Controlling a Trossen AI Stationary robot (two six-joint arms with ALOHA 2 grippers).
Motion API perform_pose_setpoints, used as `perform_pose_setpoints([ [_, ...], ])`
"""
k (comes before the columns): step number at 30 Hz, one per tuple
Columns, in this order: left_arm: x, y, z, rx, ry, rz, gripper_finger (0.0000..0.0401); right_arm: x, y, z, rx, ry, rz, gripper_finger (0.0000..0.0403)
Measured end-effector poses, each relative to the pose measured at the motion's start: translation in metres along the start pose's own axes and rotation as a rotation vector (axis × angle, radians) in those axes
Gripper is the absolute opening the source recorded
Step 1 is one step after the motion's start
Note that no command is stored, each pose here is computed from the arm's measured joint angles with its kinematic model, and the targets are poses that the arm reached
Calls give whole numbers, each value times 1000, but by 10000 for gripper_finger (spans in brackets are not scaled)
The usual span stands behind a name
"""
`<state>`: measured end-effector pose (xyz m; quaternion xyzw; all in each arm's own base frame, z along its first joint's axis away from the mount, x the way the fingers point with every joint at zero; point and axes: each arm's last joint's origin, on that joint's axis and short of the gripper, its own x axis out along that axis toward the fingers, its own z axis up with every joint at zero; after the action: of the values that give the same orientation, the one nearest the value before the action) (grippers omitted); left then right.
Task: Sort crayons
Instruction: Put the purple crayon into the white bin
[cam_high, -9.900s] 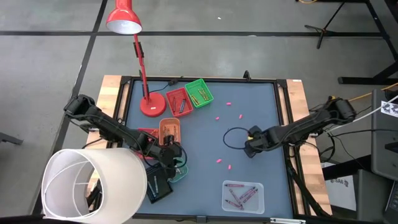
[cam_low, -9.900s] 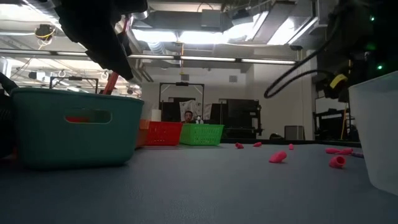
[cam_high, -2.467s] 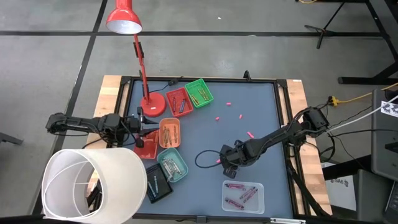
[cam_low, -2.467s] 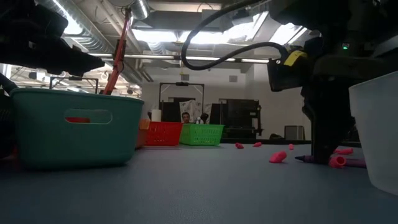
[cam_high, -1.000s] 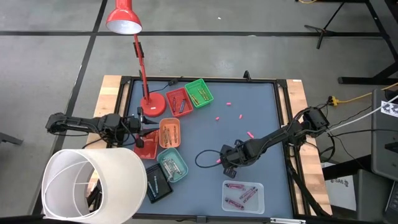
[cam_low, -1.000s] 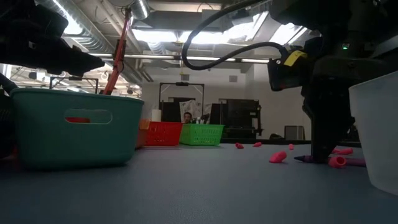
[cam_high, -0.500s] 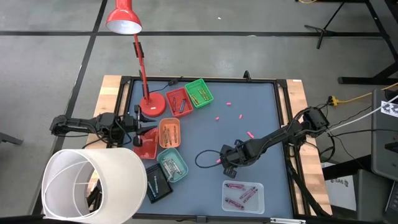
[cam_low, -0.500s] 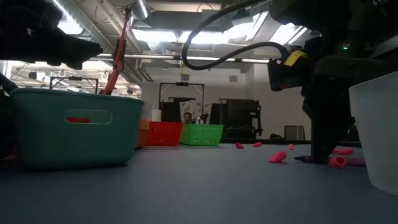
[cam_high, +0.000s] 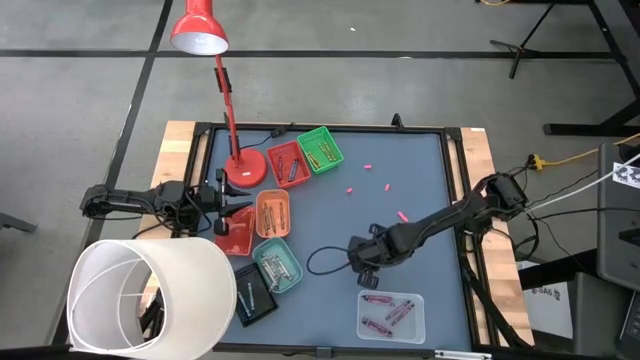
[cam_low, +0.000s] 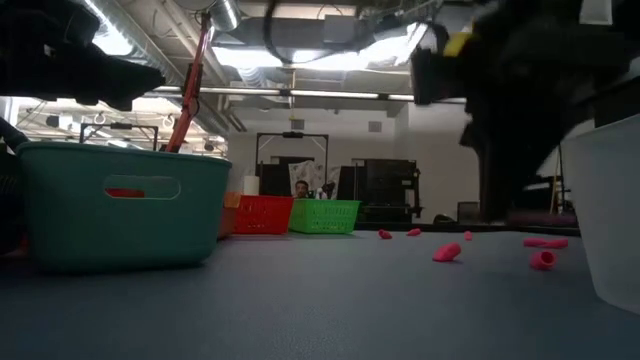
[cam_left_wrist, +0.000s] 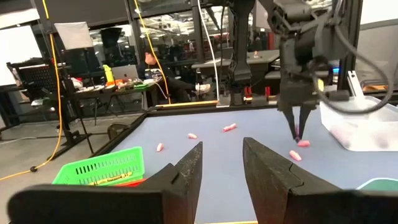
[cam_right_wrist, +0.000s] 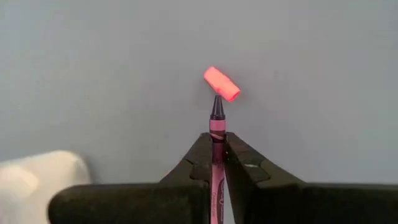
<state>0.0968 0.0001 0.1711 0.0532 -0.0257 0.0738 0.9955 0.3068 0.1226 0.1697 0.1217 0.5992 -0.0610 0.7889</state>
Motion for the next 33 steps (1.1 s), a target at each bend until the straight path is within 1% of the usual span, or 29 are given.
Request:
perform_pose_setpoints([
  [6,0,0,0,0,1,0,100,-29,10,16,-43,18,3,21],
  [9,0,0,0,0,1,0,100,-44,17,22,-45,46,68,21],
  [12,0,0,0,0,1,0,100,-54,27,26,-55,77,185,21],
  [14,0,0,0,0,1,0,100,-59,34,24,-72,97,238,21],
  [18,0,0,0,0,2,0,100,-63,52,11,-129,142,298,21],
  [25,0,0,0,0,2,0,100,-67,82,-21,-248,174,322,21],
  [31,0,0,0,0,2,0,100,-70,98,-41,-322,127,266,21],
  [33,0,0,0,0,2,0,100,-71,101,-45,-337,125,263,21],
])
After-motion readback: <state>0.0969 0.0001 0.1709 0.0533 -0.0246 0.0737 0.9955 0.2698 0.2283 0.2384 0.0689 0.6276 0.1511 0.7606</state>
